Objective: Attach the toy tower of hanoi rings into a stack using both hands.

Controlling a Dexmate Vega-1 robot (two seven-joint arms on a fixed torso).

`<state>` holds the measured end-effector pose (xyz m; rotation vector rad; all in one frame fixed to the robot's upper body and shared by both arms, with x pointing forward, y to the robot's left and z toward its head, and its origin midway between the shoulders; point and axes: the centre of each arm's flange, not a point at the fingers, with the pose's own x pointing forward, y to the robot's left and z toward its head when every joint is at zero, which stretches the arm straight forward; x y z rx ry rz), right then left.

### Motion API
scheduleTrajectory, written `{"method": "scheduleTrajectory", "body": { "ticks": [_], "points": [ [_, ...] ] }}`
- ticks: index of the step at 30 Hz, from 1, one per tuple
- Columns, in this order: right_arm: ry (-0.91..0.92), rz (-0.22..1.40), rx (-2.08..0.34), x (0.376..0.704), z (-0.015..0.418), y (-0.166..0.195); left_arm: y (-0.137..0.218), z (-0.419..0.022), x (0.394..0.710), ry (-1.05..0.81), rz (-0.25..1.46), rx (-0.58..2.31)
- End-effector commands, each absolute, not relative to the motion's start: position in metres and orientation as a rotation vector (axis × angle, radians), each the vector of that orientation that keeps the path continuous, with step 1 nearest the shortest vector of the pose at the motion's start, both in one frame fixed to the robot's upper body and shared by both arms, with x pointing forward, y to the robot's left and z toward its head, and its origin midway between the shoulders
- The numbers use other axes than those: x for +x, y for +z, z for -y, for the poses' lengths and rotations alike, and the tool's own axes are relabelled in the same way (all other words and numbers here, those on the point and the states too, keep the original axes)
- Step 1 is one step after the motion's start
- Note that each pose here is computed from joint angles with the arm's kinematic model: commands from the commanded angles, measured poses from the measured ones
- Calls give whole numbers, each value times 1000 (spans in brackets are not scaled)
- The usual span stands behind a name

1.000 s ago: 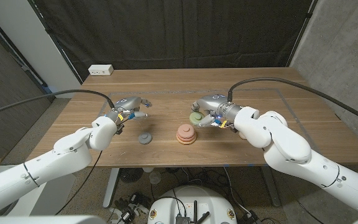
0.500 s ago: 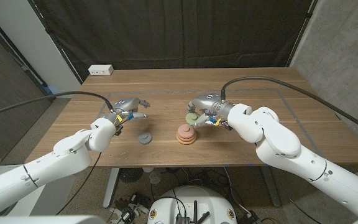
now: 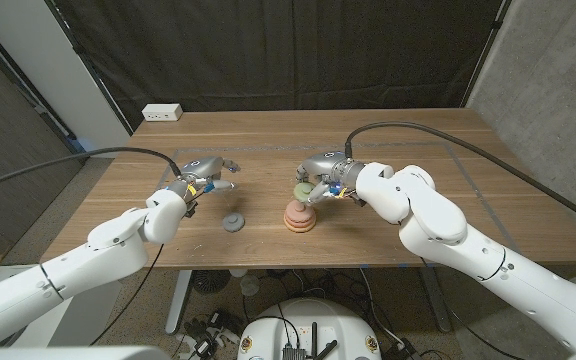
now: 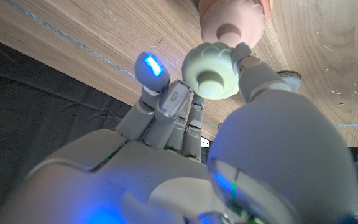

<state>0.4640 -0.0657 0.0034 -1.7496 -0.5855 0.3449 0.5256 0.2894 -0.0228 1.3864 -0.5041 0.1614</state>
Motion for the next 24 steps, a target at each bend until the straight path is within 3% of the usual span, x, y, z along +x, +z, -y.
{"method": "scheduleTrajectory", "body": {
  "ticks": [1, 24],
  "points": [
    [394, 568, -1784, 473, 52, 0, -20, -290, 531, 153, 492, 1401],
    [418, 518, -1822, 486, 40, -10, -13, -289, 538, 140, 503, 1412]
  ]
}}
